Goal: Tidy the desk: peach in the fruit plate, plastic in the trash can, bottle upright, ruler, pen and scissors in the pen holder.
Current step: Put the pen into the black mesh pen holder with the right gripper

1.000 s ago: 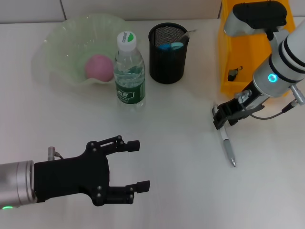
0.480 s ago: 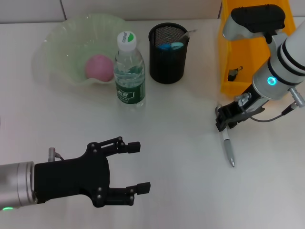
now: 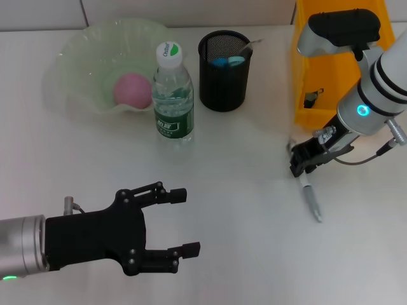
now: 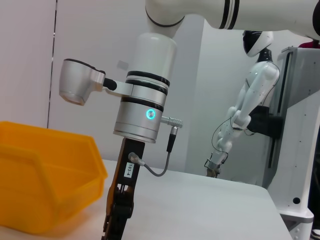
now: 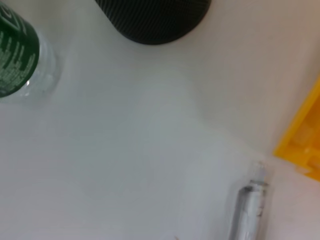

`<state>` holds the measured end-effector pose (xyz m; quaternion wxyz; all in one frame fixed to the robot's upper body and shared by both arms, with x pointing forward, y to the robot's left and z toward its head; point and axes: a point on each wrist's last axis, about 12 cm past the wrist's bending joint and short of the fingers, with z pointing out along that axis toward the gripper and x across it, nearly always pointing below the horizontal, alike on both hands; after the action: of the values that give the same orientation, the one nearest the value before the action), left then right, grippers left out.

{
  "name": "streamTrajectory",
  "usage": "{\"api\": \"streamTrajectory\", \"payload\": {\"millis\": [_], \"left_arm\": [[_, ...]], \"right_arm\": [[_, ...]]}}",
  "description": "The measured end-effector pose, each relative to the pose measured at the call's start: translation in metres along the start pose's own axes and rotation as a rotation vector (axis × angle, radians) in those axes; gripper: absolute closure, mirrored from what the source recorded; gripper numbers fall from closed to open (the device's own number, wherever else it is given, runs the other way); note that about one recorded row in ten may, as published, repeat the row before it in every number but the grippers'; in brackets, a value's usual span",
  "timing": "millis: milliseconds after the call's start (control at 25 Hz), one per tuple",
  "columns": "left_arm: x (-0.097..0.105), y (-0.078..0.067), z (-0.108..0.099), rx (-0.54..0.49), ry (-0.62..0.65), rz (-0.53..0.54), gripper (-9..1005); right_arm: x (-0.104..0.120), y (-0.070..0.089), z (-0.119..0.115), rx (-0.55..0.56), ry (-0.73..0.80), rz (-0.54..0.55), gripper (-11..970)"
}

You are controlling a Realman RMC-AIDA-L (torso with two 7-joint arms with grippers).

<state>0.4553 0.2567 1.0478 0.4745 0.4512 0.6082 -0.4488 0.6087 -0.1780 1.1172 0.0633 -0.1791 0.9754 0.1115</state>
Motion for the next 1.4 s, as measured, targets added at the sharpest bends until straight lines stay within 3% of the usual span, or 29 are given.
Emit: {"api": "streamTrajectory", "payload": {"millis": [480, 680, 840, 880, 920, 1040, 1080, 1200, 1400], "left_arm": [[-0.001, 0.001, 0.000, -0.003, -0.003, 0.004, 136], [-0.003, 0.002, 0.000, -0.003, -0.010, 0.011, 136], [-0.004, 0.002, 0.000, -0.001, -0.014, 0.011, 136], [-0.004, 0.002, 0.000, 0.000, -0.015, 0.011, 136], [-0.004, 0.002, 0.000, 0.000, -0.015, 0.011, 137], [-0.004, 0.002, 0.001, 0.000, -0.016, 0.010, 137], [-0.004, 0.002, 0.001, 0.001, -0.016, 0.010, 137], [-0.004, 0.003, 0.001, 0.002, -0.016, 0.011, 137], [-0.004, 0.003, 0.002, -0.003, -0.016, 0.010, 137]], "right_arm": [[-0.001, 0.002, 0.000, -0.002, 0.003, -0.029, 801], [-0.003, 0.005, -0.030, -0.024, -0.094, -0.060, 807], [-0.004, 0.002, -0.086, -0.088, -0.355, -0.108, 809], [-0.001, -0.004, -0.113, -0.125, -0.550, -0.140, 809], [-0.001, -0.004, -0.113, -0.125, -0.550, -0.140, 810], [-0.001, -0.009, -0.133, -0.180, -0.840, -0.200, 808], [-0.002, -0.015, -0.133, -0.231, -0.990, -0.224, 807], [-0.005, -0.021, -0.123, -0.299, -1.117, -0.226, 804], [-0.018, -0.035, -0.070, -0.458, -1.302, -0.145, 798]]}}
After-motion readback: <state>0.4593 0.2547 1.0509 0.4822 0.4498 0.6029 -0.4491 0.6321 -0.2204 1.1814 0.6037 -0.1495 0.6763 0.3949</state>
